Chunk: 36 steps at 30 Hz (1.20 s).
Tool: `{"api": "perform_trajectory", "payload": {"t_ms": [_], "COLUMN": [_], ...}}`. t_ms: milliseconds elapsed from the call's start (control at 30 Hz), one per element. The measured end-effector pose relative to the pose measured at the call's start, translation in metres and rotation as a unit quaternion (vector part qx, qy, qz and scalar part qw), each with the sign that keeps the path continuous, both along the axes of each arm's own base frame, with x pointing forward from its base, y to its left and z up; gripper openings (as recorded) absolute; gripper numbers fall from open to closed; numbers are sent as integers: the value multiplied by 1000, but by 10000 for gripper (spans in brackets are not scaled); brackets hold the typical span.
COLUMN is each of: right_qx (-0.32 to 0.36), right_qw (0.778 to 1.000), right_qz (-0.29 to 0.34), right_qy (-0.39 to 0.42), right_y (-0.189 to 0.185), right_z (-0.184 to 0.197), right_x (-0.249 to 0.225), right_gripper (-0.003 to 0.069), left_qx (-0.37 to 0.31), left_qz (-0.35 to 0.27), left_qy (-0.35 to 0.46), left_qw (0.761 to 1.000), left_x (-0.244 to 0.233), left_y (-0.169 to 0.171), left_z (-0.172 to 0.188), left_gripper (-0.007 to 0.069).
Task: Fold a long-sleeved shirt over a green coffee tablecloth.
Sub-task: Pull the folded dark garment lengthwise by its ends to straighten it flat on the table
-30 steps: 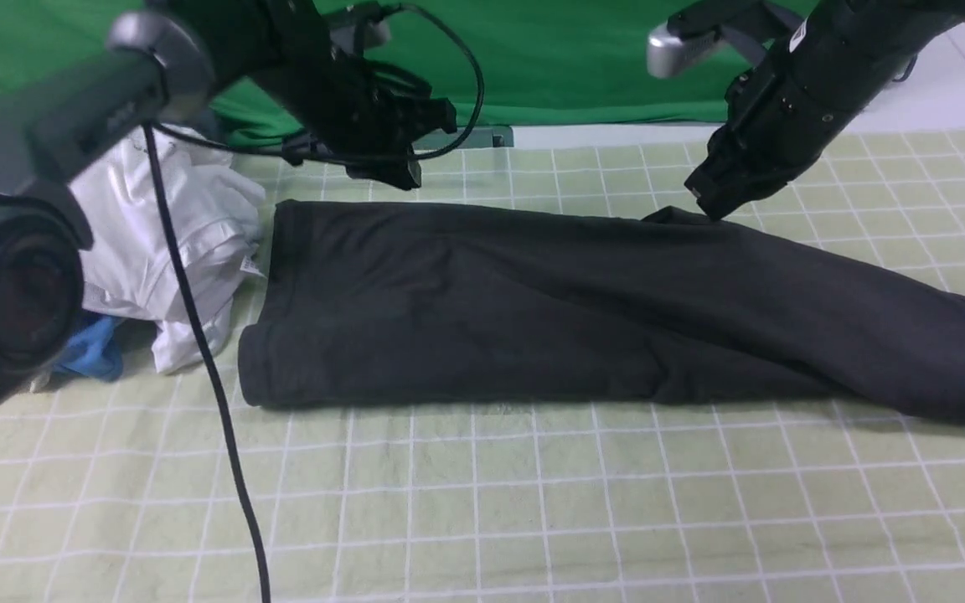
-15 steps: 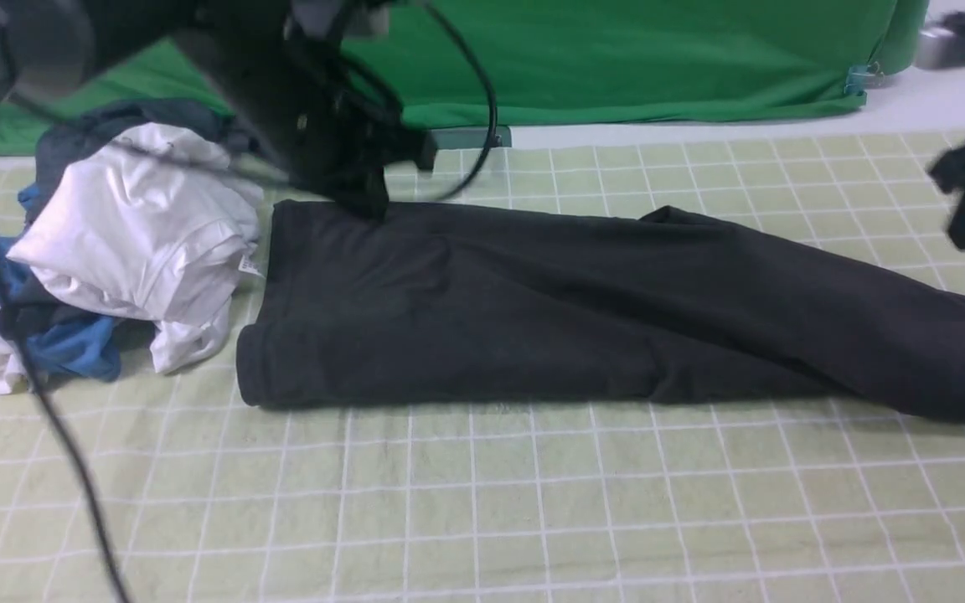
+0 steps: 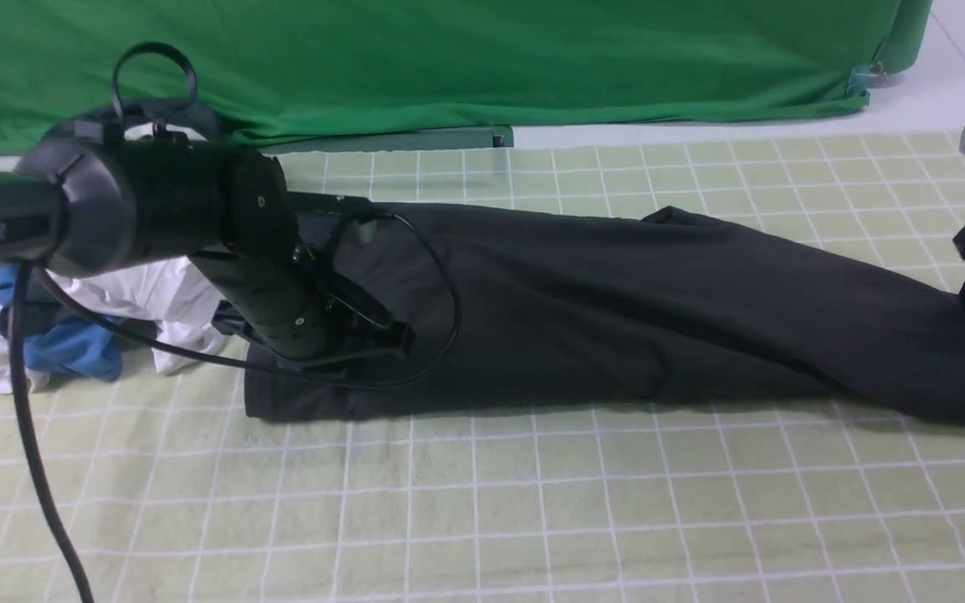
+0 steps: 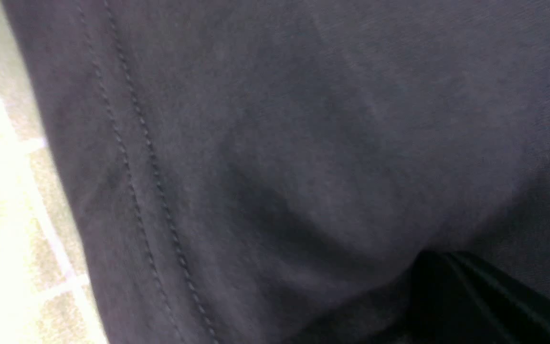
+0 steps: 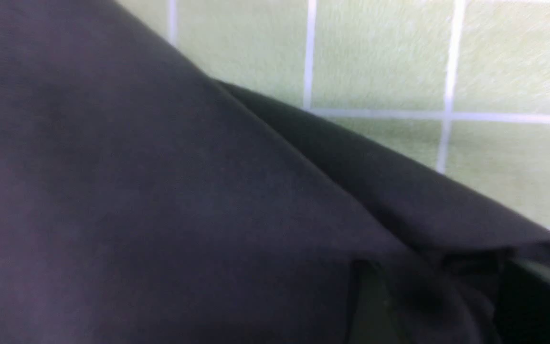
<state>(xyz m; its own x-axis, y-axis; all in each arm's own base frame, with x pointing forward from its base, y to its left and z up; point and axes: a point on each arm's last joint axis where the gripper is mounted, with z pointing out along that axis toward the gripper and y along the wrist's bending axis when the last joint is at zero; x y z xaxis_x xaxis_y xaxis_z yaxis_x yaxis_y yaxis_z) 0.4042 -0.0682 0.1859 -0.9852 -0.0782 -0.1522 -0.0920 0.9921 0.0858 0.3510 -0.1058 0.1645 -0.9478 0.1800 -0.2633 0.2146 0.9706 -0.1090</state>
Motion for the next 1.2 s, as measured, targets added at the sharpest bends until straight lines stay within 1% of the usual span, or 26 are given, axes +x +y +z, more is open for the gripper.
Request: {"api": "perform_trajectory", "payload": {"t_ms": [167, 233, 300, 367, 400, 433, 500, 567, 767, 967, 1033, 1067, 1100, 1133, 1167, 1200], "right_qx": [4, 4, 4, 3, 4, 3, -4, -18, -61, -72, -77, -82, -90, -101, -104, -109], "right_qw": [1000, 1000, 1000, 999, 999, 999, 999, 998, 997, 996, 995, 995, 994, 993, 993, 993], "right_qz": [0, 1, 11, 22, 27, 31, 41, 49, 38, 46, 48, 48, 42, 32, 29, 21], "right_qy": [18, 22, 25, 24, 25, 25, 25, 22, 0, -19, -32, -39, -45, -51, -51, -48], "right_y": [0, 0, 0, 0, 0, 0, -2, -5, -13, -15, -16, -17, -18, -20, -21, -22], "right_z": [-15, -18, -21, -22, -21, -20, -15, -7, 11, 10, 8, 7, 8, 12, 13, 18], "right_x": [2, 2, 2, 3, 2, 3, 5, 8, 18, 22, 25, 27, 29, 30, 31, 31], "right_gripper": [356, 337, 245, 102, 62, 41, 29, 29, 27, 30, 46, 65, 111, 177, 188, 273], "left_qx": [0, 0, -1, -1, -1, -1, -1, 0, 1, 1, 2, 2, 1, 2, 2, 2], "left_qz": [2, 2, 2, 2, 2, 2, 2, 2, 2, 1, 1, 1, 2, 2, 2, 2], "left_qy": [0, 0, 0, 0, 0, 0, 0, 0, -1, -1, -1, -1, -1, 0, 0, 2], "left_qw": [1000, 1000, 1000, 1000, 1000, 1000, 1000, 1000, 1000, 1000, 1000, 1000, 1000, 1000, 1000, 1000], "left_x": [0, 0, 0, 0, 0, 0, 0, 0, 0, 1, 1, 1, 1, 0, 0, 0], "left_y": [0, 0, 0, 0, 0, 0, 0, 0, 0, 0, 0, 0, 0, 0, 0, 0], "left_z": [0, 0, 0, 0, 0, -1, -1, -1, -1, -1, -1, -1, -1, -1, -1, -1], "left_gripper": [14, 14, 14, 14, 14, 14, 14, 14, 14, 14, 14, 14, 14, 14, 14, 14]}}
